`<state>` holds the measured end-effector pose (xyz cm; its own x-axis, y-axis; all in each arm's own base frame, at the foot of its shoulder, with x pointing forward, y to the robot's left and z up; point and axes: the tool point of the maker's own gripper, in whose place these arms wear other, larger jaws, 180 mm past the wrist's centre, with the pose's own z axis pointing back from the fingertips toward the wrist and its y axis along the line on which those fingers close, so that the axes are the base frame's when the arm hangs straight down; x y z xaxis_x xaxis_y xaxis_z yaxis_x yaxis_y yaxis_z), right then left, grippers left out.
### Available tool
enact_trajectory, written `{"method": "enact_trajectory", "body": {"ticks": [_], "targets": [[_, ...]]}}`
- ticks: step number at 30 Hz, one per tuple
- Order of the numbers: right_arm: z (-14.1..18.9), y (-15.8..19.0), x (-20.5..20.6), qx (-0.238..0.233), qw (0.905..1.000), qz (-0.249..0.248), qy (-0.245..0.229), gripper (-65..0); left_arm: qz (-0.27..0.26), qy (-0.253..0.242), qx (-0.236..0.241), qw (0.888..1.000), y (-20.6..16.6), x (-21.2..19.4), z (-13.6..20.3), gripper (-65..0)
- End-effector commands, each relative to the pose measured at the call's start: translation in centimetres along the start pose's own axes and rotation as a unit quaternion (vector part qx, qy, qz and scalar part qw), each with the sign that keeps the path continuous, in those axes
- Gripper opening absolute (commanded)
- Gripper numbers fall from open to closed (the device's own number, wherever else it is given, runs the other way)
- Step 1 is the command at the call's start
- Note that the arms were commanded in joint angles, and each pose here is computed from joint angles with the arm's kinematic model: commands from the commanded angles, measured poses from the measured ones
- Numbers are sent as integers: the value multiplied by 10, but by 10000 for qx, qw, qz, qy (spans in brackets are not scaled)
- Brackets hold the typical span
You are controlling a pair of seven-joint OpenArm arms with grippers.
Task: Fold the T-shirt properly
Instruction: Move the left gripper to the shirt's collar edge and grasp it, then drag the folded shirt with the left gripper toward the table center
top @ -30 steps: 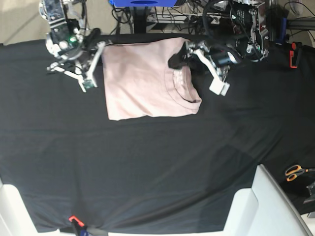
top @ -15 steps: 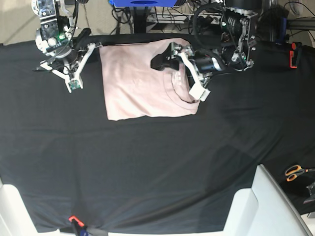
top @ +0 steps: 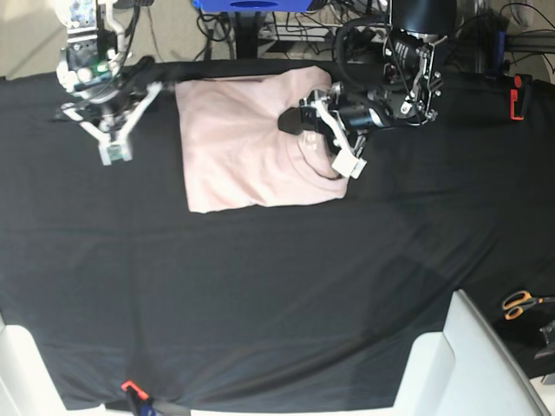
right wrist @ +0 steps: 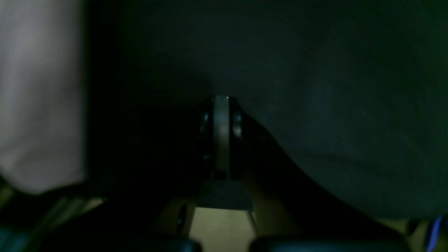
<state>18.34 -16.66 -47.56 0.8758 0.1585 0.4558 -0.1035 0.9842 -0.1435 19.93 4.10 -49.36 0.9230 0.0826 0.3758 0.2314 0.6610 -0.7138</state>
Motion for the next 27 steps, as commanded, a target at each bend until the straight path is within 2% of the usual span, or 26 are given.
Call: {"method": "enact_trajectory", "body": {"ticks": [1, 3, 5, 11, 14, 16, 19, 24, 27], "targets": [[3, -14, 9, -185, 9996, -158, -163, -650, 8, 10, -17, 10000, -2, 0, -2, -650], [4, -23, 8, -273, 9991, -291, -169, -650, -40, 16, -4, 10000, -1, 3, -1, -650], [4, -25, 11, -205, 9991, -214, -311, -650, -187, 162, -39, 9997, -4, 1, -3, -650], [4, -33, 7, -183, 9985, -383, -335, -650, -942, 1015, -201, 9902, -16, -28, -6, -650], [4, -32, 7, -176, 9986, -380, -329, -650, -1645, 1171, -292, 9790, -29, -20, 1, -650], [4, -31, 7, -171, 9986, -386, -329, -650, -2121, 1182, -314, 9696, -36, -1, 4, -650], [4, -27, 8, -132, 9983, -450, -335, -650, -2730, 1535, -215, 9495, -35, 18, 7, -650], [5, -24, 6, -116, 9983, -458, -328, -650, -3148, 1733, 271, 9328, -27, 60, 7, -650], [5, -25, 5, -121, 9984, -462, -319, -650, -3411, 1837, 394, 9210, -28, 81, 4, -650]]}}
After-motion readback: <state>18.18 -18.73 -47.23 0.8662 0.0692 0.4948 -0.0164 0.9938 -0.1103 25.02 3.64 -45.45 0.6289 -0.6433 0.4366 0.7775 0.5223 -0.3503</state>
